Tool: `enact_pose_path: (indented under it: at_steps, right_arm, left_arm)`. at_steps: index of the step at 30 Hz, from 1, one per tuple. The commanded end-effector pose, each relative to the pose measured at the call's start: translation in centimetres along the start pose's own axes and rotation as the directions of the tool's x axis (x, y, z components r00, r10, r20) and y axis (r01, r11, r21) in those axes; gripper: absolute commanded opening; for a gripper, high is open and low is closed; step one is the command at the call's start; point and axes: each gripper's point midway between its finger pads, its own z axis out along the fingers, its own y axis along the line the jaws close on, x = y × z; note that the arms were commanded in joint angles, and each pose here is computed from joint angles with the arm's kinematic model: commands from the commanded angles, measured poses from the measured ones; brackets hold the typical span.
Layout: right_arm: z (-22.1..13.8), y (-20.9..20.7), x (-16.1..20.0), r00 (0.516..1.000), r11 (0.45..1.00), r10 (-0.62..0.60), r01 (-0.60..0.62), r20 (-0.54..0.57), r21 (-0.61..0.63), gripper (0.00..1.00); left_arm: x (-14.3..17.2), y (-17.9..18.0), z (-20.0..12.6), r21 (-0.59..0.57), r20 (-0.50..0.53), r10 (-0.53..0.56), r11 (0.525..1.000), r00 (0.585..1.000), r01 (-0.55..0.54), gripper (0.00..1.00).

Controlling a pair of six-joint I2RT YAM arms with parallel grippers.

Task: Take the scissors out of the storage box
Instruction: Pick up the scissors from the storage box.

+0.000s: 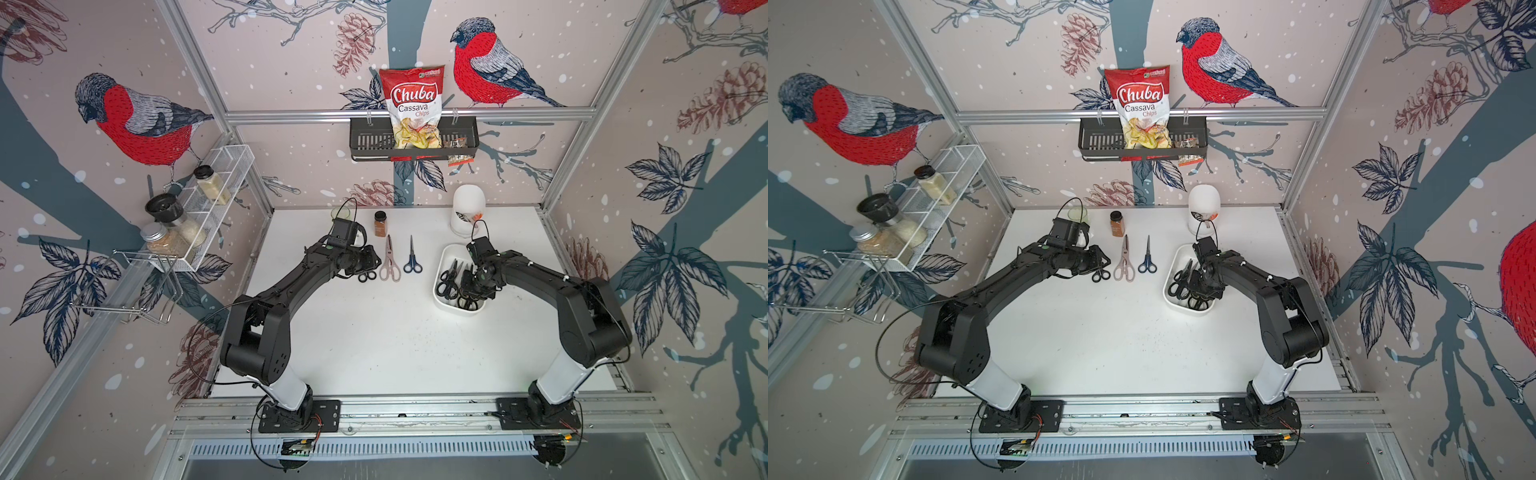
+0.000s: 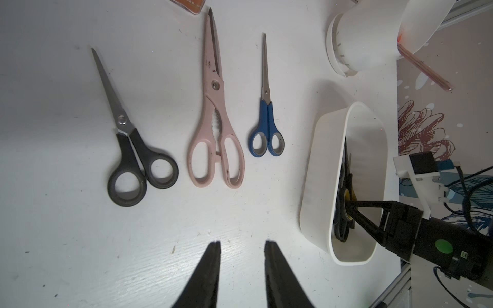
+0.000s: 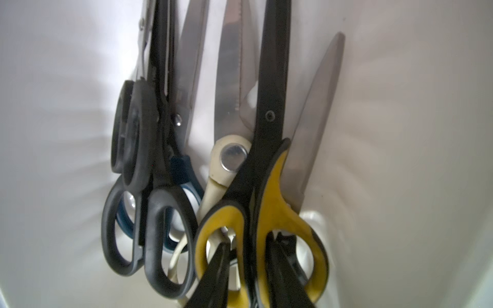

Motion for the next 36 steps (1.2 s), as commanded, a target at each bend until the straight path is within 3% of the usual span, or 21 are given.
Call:
enact_pose_path:
  at_steps: [1, 9, 17, 22, 29, 36]
  right_arm:
    - [-0.2, 0.3, -0.7, 0.999, 1.000, -0.008, 0.008, 0.031, -0.006, 0.21]
    - [-1.8, 0.8, -1.3, 0.998, 1.000, -0.021, 0.020, 0.066, 0.005, 0.12]
    - [-4.1, 3.1, -1.7, 0.990, 0.998, -0.067, 0.064, 0.127, 0.027, 0.08]
    - [-5.2, 5.6, -1.4, 0.984, 0.997, -0.076, 0.080, 0.161, -0.020, 0.08]
    - [-7.1, 11.2, -0.6, 0.972, 0.981, -0.094, 0.128, 0.216, -0.147, 0.05]
    - [-7.7, 14.7, 0.3, 0.971, 0.954, -0.096, 0.153, 0.221, -0.257, 0.00]
  left_arm:
    - [-0.4, -0.6, -0.4, 0.018, 0.012, 0.005, 1.000, 1.000, -0.005, 0.33]
    - [-0.2, -1.2, -0.7, 0.049, 0.008, -0.002, 0.999, 1.000, 0.002, 0.33]
    - [1.3, -5.7, -0.3, 0.317, -0.058, -0.050, 0.946, 0.997, 0.066, 0.35]
    - [2.8, -9.4, 0.0, 0.433, -0.105, -0.012, 0.900, 0.994, 0.057, 0.39]
    - [5.6, -11.6, 2.1, 0.455, -0.167, 0.027, 0.889, 0.986, 0.052, 0.41]
    - [6.0, -11.8, 2.5, 0.451, -0.153, 0.027, 0.891, 0.988, 0.045, 0.40]
